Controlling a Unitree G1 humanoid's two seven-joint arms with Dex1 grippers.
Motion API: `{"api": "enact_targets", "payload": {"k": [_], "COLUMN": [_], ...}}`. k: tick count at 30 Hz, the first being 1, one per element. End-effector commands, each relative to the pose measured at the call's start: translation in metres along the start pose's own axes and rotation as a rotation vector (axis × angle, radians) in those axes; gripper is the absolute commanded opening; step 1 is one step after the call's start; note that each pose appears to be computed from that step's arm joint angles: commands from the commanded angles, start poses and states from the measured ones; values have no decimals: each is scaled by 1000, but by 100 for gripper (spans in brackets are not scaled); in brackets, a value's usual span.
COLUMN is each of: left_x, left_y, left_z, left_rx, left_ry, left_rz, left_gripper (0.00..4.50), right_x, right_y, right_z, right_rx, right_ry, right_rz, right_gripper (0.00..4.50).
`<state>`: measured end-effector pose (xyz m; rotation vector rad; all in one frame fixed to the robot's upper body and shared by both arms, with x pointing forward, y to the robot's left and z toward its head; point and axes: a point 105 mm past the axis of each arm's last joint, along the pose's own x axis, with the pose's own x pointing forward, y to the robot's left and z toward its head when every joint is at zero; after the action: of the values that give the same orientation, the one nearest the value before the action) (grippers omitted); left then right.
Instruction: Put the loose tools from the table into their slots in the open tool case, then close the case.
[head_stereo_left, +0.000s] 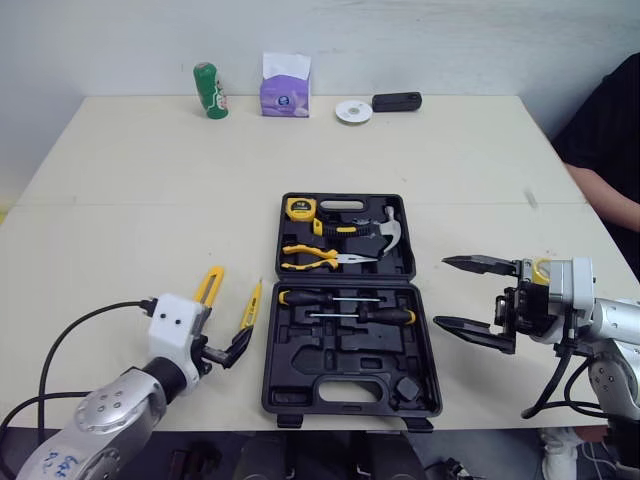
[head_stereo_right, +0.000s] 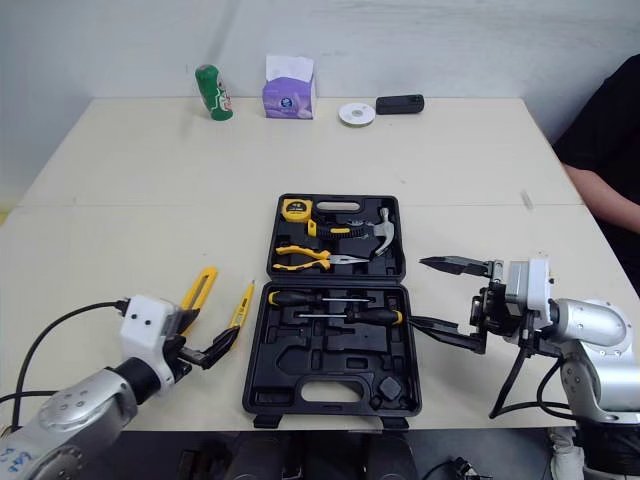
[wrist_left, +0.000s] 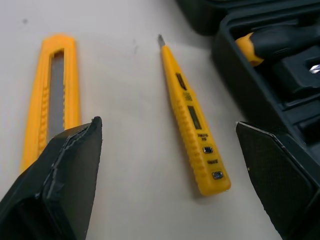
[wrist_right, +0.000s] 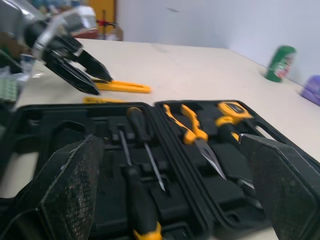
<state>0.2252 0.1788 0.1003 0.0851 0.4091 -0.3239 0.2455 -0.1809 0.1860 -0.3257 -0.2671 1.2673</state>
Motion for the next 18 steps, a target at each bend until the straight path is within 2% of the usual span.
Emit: {"api": "enact_targets", "payload": {"k": [1, 18], "left_x": [1, 28], "left_y": [-7, -24], "left_z": [5, 16], "left_rx": [18, -19], "left_ry": [11, 137], "left_rz": [22, 23], "left_gripper": [450, 450], "right_x": [5, 24], "right_y": [-2, 4], "right_z": [16, 32], "right_rx": [-52, -50], "right_ry": [-34, -47], "right_rz": [14, 71], "right_gripper": [444, 444]}}
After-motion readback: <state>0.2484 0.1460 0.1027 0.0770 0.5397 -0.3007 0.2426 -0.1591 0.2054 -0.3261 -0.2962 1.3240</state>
